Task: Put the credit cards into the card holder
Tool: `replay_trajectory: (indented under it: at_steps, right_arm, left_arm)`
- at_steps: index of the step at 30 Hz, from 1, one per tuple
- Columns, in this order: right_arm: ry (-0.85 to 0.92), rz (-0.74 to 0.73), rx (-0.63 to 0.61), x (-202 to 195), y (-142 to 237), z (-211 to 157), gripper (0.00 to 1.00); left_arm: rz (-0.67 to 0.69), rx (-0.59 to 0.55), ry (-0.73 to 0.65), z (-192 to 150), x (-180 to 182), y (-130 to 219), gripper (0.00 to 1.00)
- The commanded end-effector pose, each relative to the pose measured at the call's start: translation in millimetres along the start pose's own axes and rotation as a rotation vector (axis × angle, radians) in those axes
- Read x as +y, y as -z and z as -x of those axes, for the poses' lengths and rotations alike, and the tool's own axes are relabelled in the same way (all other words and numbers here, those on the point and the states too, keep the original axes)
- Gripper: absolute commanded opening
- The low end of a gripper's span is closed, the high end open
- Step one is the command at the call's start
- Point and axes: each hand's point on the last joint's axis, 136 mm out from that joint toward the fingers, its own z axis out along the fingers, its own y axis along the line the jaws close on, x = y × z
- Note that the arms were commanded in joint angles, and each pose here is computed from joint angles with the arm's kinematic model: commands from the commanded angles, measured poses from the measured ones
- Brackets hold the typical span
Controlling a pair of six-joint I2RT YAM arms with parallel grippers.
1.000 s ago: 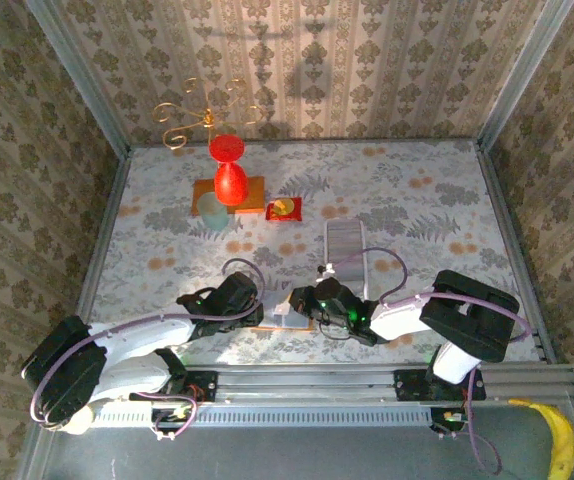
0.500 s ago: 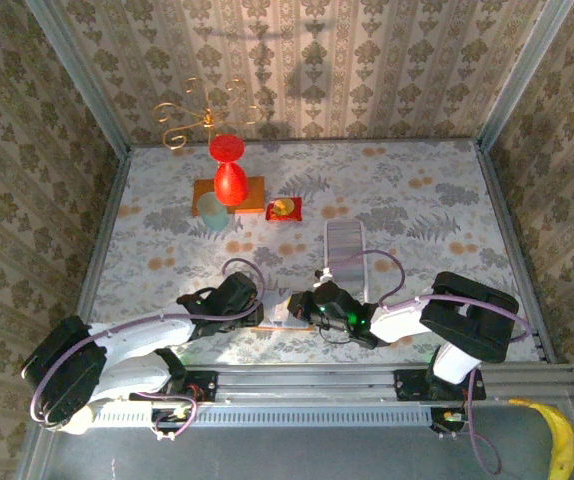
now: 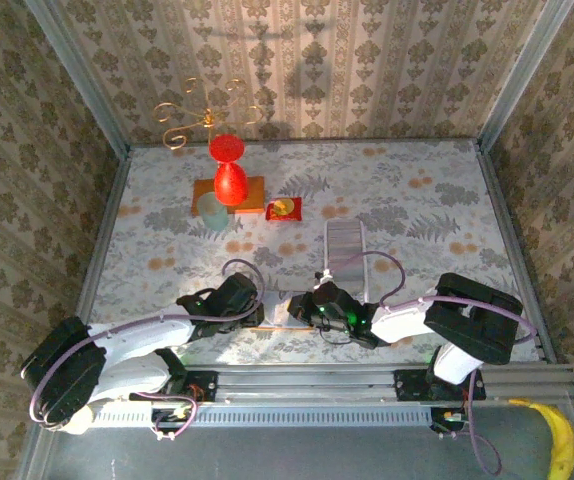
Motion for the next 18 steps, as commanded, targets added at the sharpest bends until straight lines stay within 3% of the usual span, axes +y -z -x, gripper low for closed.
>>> replay_trajectory:
  at_steps: [1,18]
  right_arm:
    - [-0.018,-0.149,0.015,-38,4,-8,0.00]
    - [-0.029,-0.113,0.022,-25,-3,-11,0.00]
  left_arm:
    - [0.071,0.062,0.001,-21,21,-3,0.31]
    - [0.067,0.061,-0.001,-21,19,-3,0.29]
